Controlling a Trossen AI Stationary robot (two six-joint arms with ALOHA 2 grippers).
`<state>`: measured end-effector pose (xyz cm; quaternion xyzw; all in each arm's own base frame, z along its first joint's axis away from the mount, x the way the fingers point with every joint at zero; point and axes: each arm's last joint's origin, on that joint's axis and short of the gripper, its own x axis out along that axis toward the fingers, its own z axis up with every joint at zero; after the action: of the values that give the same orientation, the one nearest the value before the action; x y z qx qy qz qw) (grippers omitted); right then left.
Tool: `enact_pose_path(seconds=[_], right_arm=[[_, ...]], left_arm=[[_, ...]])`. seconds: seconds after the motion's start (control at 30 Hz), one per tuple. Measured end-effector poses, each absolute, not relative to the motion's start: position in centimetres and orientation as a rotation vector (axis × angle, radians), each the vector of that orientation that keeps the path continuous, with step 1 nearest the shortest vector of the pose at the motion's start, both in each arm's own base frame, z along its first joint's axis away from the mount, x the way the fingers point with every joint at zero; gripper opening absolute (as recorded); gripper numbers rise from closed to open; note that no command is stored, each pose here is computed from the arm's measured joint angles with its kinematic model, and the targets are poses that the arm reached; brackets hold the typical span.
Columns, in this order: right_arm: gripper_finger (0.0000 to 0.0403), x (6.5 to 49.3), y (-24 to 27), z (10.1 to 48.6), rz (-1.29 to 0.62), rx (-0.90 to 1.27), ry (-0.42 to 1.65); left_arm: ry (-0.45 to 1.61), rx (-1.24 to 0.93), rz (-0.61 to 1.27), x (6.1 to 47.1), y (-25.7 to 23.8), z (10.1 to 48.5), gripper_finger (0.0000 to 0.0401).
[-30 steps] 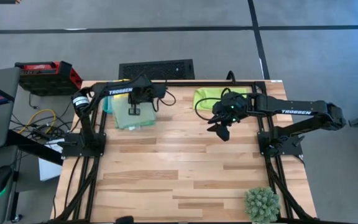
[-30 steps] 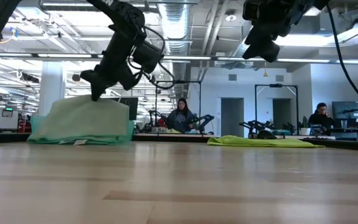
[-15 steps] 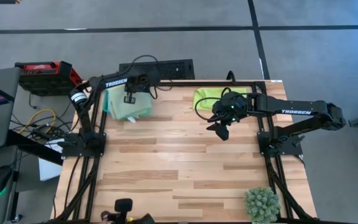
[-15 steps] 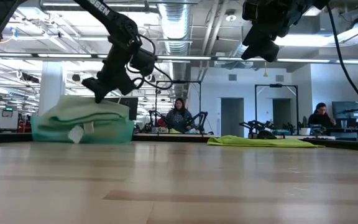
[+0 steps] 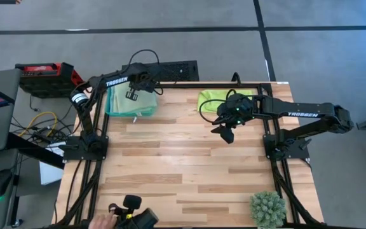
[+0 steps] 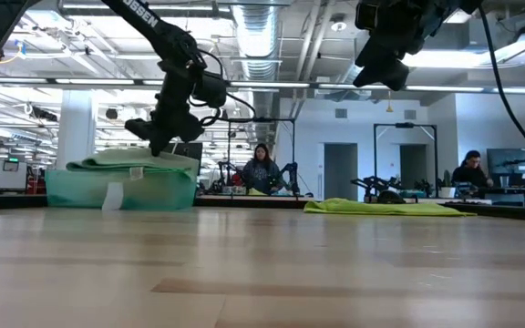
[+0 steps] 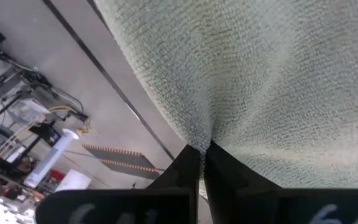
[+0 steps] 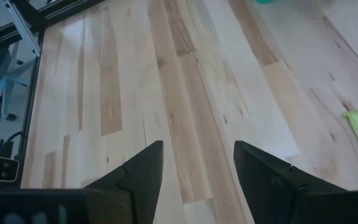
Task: Fold microfiber towels
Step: Stack the folded green microfiber on top of the yellow microfiber towel
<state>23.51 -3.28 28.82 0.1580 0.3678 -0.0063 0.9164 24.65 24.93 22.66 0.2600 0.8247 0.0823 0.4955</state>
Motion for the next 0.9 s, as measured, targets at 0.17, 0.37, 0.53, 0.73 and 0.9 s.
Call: enact_pose_path(seconds=[0.17,0.37,0.53,0.73,0.9], right_arm=[[0.0221,23.5,-3.3,28.8,-0.013,0.325,0.757],[0.0221,23.5,-3.3,28.8,-0.012,0.325,0.757],[0.0221,23.5,-3.3,28.8,-0.013,0.325,0.757],[0.0221,23.5,-3.3,28.8,-0.012,0.325,0.757],[0.0221,23.5,-3.3,28.8,-0.012,0.325,0.757]], left_arm=[[2.03,0.618,0.146,23.7,25.5,22.6,0.0],[2.039,0.614,0.075,22.6,26.6,22.6,0.0],[1.997,0.633,0.023,22.7,26.8,22.5,0.0],[1.939,0.641,-0.075,22.9,26.6,22.4,0.0],[1.911,0.678,-0.097,23.1,26.8,22.4,0.0]])
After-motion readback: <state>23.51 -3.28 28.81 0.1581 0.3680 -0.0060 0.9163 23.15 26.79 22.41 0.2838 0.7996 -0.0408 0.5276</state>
